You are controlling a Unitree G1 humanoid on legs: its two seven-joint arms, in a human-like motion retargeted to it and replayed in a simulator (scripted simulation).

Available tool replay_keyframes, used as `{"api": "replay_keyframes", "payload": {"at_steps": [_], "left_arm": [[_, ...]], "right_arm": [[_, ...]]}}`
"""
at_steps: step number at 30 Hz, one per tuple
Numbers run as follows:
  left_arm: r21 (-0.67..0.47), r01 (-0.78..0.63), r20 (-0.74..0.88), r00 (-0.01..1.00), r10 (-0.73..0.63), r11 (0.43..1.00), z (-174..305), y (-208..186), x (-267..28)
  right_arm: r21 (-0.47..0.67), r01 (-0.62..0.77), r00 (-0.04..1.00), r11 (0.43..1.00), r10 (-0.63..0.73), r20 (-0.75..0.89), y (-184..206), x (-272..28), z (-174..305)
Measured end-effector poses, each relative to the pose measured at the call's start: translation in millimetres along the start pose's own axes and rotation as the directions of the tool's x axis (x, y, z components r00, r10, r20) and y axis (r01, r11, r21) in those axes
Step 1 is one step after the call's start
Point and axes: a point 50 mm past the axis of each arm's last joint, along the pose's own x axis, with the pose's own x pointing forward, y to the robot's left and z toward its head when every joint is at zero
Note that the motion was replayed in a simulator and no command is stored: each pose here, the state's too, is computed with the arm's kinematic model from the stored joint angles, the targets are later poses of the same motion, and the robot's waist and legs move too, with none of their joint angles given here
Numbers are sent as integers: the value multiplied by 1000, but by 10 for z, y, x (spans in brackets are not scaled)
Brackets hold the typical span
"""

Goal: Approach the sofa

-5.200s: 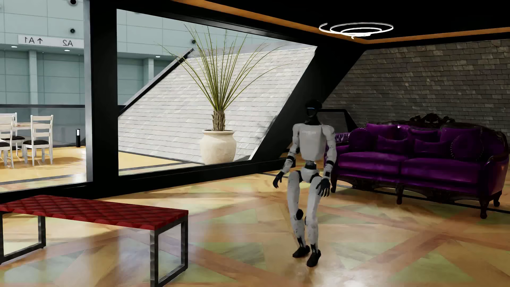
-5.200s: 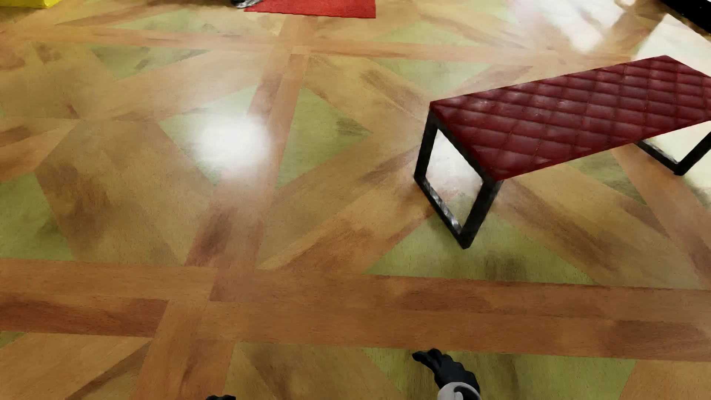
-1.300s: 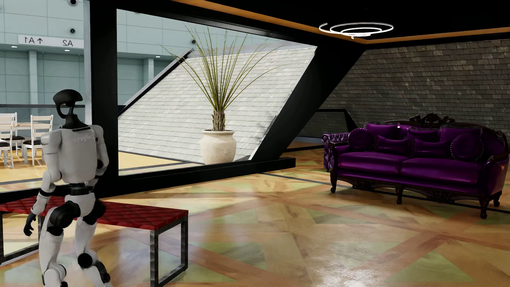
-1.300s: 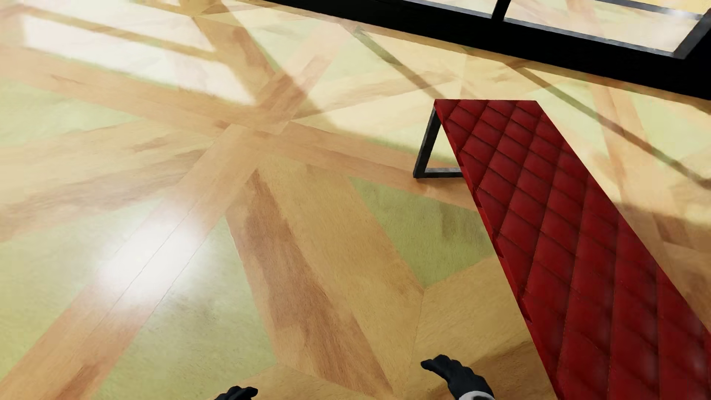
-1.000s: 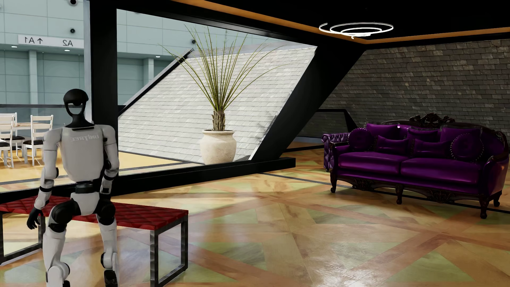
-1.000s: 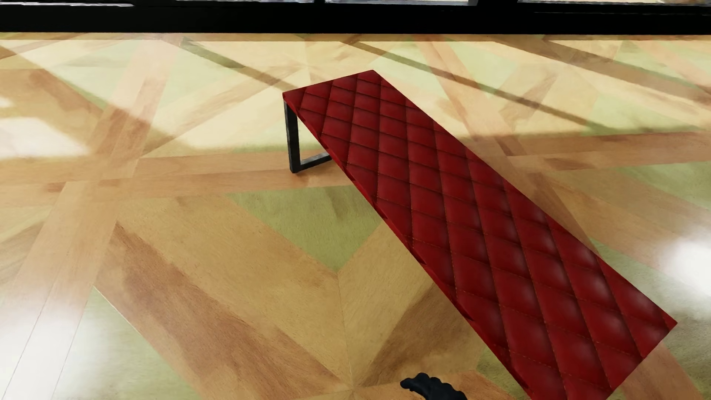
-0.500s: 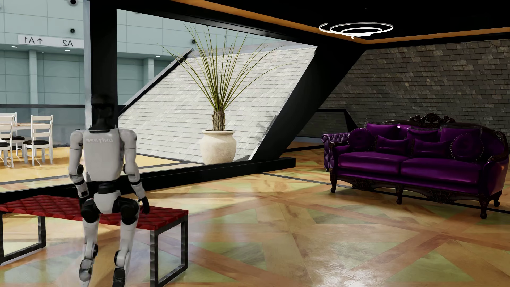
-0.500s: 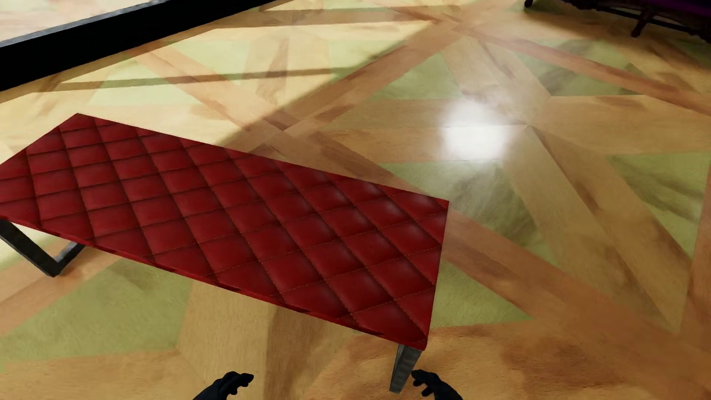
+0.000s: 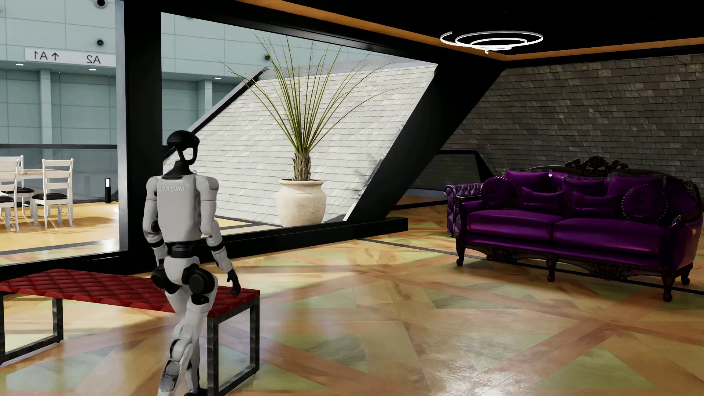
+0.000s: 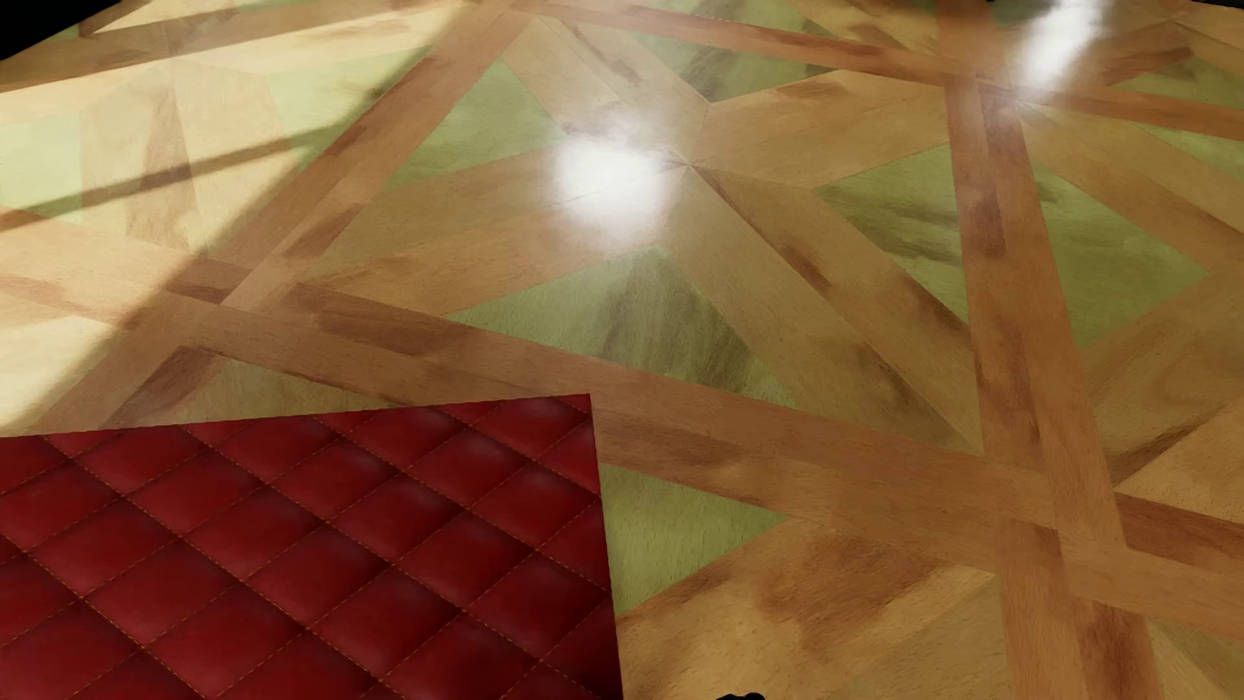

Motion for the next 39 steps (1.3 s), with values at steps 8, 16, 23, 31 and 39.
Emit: {"api": "replay_keyframes", "payload": {"at_steps": [8, 16, 23, 31, 39], "left_arm": [[-176, -31, 83, 995, 47, 984, 317, -151, -33], [9, -93, 311, 947, 86, 996, 726, 273, 49], [-52, -186, 201, 960, 193, 981, 491, 475, 73], [68, -74, 148, 987, 64, 995, 49, 269, -46], [27, 91, -14, 996, -91, 995, -176, -176, -122]], "right_arm": [[-171, -118, 988, 978, 98, -123, -368, 28, -524], [100, 305, 941, 947, -316, 121, -704, -87, 35], [79, -85, 921, 993, 109, -375, 457, -271, -700], [-158, -72, 991, 985, 53, -125, 184, 42, 26], [37, 371, 818, 928, -346, 460, -984, 37, 1323]]}}
